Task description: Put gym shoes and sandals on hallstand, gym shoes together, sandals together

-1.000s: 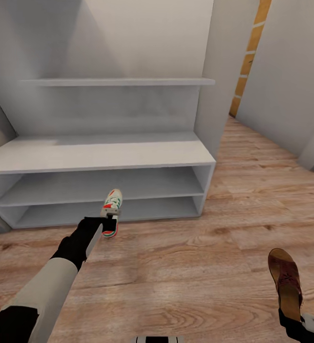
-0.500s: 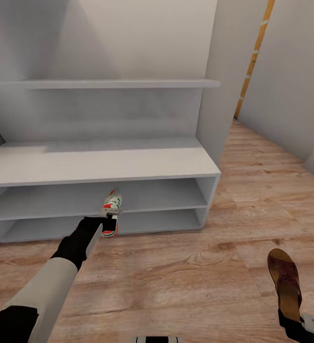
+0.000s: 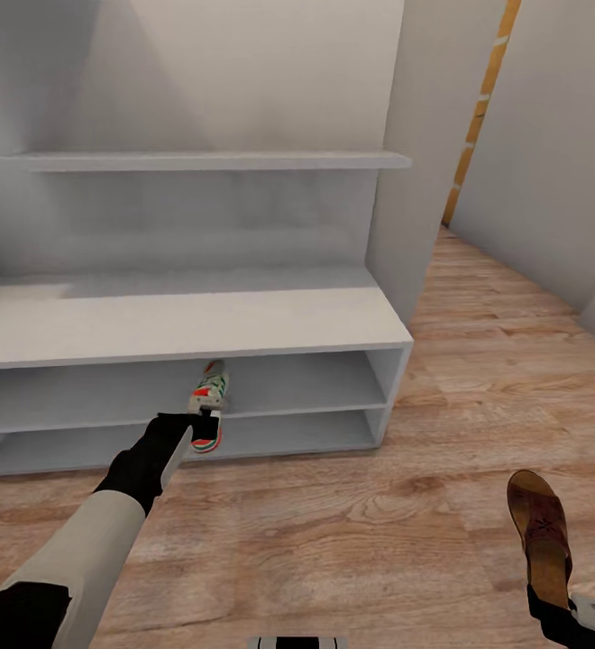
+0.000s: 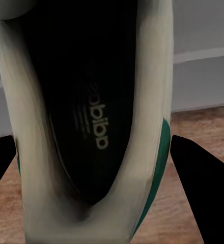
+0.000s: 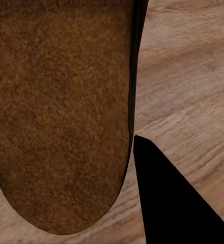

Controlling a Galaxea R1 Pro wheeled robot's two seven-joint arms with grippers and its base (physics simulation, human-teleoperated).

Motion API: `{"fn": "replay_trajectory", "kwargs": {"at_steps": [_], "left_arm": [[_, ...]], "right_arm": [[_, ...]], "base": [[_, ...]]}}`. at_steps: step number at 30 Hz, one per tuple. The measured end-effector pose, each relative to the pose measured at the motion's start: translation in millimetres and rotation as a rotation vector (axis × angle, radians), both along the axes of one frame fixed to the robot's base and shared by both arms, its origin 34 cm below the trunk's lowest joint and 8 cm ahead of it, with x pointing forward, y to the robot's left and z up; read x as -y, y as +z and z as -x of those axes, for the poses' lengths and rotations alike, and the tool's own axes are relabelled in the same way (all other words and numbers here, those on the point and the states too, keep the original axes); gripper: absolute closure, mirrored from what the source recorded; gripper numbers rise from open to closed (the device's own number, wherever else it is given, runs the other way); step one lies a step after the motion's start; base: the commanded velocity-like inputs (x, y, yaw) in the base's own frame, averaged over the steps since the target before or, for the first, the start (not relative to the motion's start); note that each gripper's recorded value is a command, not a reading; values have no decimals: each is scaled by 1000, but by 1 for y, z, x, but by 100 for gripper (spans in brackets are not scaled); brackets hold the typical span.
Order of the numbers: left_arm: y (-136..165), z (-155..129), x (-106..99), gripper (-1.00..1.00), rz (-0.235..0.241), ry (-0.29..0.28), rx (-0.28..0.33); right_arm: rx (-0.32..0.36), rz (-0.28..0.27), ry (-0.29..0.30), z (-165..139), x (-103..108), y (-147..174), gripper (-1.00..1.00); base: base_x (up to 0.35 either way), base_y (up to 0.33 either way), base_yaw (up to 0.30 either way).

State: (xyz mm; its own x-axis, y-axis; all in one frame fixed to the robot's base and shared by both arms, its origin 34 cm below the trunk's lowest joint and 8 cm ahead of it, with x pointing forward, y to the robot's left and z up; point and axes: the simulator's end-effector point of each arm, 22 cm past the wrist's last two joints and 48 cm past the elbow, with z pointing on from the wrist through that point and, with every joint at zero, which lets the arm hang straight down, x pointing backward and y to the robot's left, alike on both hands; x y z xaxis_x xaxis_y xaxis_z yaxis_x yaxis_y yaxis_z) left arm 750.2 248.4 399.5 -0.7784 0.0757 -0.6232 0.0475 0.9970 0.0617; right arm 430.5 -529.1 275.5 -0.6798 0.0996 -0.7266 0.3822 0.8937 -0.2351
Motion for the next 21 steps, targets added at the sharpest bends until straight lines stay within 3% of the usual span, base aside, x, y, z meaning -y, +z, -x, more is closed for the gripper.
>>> {"fn": "replay_trajectory", "kwargs": {"at_steps": [9,21], "left_arm": [[-1,1,2,100,3,-1,-1],[-3,0,4,100,5,-4,-4]], "right_arm": [[1,1,-2,0,1,0,100],[5,7,-3,-1,3,2,100]], "base": [[221,0,0],[15,0,0]]}}
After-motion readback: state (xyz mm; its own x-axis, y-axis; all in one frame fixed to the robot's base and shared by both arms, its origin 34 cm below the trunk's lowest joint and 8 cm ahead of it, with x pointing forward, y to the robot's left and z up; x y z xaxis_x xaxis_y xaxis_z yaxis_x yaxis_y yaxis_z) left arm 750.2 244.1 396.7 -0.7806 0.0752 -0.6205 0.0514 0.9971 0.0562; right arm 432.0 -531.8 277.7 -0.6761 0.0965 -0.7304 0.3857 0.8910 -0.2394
